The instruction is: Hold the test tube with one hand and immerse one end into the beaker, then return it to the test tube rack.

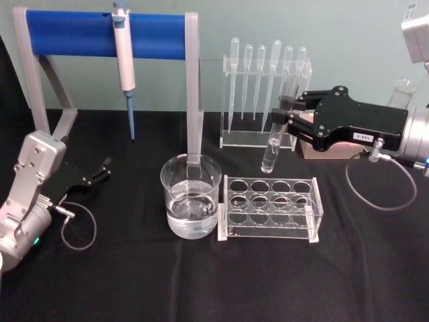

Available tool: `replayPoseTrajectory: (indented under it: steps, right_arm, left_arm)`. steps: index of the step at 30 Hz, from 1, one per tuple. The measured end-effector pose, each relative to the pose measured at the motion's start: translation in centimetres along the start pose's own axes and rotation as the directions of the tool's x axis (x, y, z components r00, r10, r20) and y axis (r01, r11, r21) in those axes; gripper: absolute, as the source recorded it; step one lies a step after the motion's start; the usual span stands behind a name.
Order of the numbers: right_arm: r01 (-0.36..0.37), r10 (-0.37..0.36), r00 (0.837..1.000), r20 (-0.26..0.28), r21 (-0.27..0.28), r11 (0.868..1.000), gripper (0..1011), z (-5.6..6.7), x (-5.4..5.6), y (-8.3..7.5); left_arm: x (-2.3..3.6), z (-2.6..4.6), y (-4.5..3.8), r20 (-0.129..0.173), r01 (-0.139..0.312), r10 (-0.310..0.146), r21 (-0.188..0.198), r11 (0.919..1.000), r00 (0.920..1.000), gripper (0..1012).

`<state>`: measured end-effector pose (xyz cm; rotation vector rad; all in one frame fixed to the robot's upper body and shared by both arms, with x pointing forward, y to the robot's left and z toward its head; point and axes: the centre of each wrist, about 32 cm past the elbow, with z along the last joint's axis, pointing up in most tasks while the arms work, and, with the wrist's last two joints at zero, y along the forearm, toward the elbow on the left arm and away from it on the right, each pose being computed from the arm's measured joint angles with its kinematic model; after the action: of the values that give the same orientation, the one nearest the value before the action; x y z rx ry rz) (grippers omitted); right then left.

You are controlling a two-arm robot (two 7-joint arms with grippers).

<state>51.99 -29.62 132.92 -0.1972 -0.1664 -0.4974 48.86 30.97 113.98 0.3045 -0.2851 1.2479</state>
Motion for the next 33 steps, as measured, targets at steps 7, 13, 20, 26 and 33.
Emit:
replayPoseTrajectory:
  steps: [7, 13, 20, 26, 33]
  right_arm:
    - [-0.001, 0.001, 1.000, 0.009, 0.009, 1.000, 242, 0.65, 0.15, -0.06]
    - [-0.007, 0.007, 1.000, 0.000, 0.012, 1.000, 242, 0.94, 0.24, -0.09]
    - [-0.010, 0.010, 1.000, -0.007, 0.010, 1.000, 242, 0.89, 0.28, -0.08]
    - [-0.010, 0.010, 1.000, -0.006, 0.010, 1.000, 242, 0.88, 0.27, -0.08]
    - [-0.010, 0.010, 1.000, -0.004, 0.010, 1.000, 242, 0.87, 0.27, -0.08]
  left_arm:
    - [0.00, 0.00, 0.00, 0.000, 0.000, 0.000, 0.000, 1.0000, 1.0000, 1000]
    - [0.00, 0.00, 0.00, 0.000, 0.000, 0.000, 0.000, 1.0000, 1.0000, 1000]
    - [0.00, 0.00, 0.00, 0.000, 0.000, 0.000, 0.000, 1.0000, 1.0000, 1000]
    - [0.00, 0.00, 0.00, 0.000, 0.000, 0.000, 0.000, 1.0000, 1.0000, 1000]
    - [0.00, 0.00, 0.00, 0.000, 0.000, 0.000, 0.000, 1.0000, 1.0000, 1000]
